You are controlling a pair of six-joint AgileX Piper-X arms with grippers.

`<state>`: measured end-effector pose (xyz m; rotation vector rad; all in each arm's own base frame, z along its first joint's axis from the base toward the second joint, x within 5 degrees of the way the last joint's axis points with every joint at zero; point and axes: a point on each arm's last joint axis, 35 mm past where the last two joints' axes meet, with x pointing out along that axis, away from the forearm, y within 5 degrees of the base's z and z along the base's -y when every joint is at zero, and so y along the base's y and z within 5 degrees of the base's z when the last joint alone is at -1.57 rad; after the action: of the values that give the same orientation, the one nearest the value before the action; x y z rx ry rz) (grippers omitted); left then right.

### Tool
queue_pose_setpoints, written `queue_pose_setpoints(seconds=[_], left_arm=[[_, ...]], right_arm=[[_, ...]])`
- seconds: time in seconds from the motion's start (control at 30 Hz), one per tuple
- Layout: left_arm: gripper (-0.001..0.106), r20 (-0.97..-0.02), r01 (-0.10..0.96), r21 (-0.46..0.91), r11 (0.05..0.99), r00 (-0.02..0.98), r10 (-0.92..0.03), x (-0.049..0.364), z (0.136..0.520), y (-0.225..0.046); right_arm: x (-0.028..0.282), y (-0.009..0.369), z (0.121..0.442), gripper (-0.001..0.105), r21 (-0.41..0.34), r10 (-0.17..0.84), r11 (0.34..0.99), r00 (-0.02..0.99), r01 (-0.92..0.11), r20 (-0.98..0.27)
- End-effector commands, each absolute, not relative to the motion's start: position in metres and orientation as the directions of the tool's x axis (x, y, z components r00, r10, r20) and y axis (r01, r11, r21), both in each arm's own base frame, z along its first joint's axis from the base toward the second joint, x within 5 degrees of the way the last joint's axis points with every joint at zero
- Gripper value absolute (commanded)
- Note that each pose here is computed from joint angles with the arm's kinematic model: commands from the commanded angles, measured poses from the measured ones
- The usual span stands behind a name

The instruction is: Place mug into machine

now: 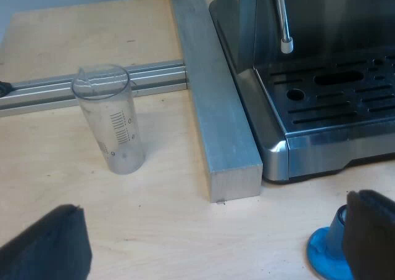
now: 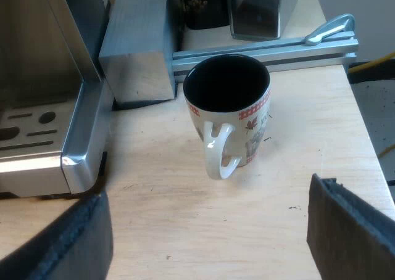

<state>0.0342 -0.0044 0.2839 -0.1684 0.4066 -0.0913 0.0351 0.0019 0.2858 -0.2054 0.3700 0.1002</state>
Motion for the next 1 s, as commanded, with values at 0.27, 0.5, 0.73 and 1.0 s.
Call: queue_pose_setpoints(seconds=[0.27,0.5,0.73,1.0], left_arm=[[0.084,-0.376,0.063,-0.185,0.981,0.918,-0.130,0.0368,0.2861,-0.0049],[0.084,-0.376,0.064,-0.186,0.981,0.917,-0.131,0.0368,0.2861,-0.0049],[0.085,-0.375,0.087,-0.195,0.977,0.914,-0.157,0.0366,0.2861,-0.0058],[0.092,-0.371,0.131,-0.212,0.968,0.906,-0.204,0.0356,0.2875,-0.0074]], right_arm=[[0.0372,0.0018,0.2876,0.067,-0.189,0.060,0.972,0.930,-0.137,-0.364],[0.0372,0.0018,0.2876,0.067,-0.189,0.060,0.972,0.930,-0.137,-0.364],[0.0372,0.0018,0.2876,0.067,-0.189,0.060,0.972,0.930,-0.137,-0.364],[0.0338,0.0021,0.2915,0.067,-0.189,0.063,0.972,0.928,-0.140,-0.367]])
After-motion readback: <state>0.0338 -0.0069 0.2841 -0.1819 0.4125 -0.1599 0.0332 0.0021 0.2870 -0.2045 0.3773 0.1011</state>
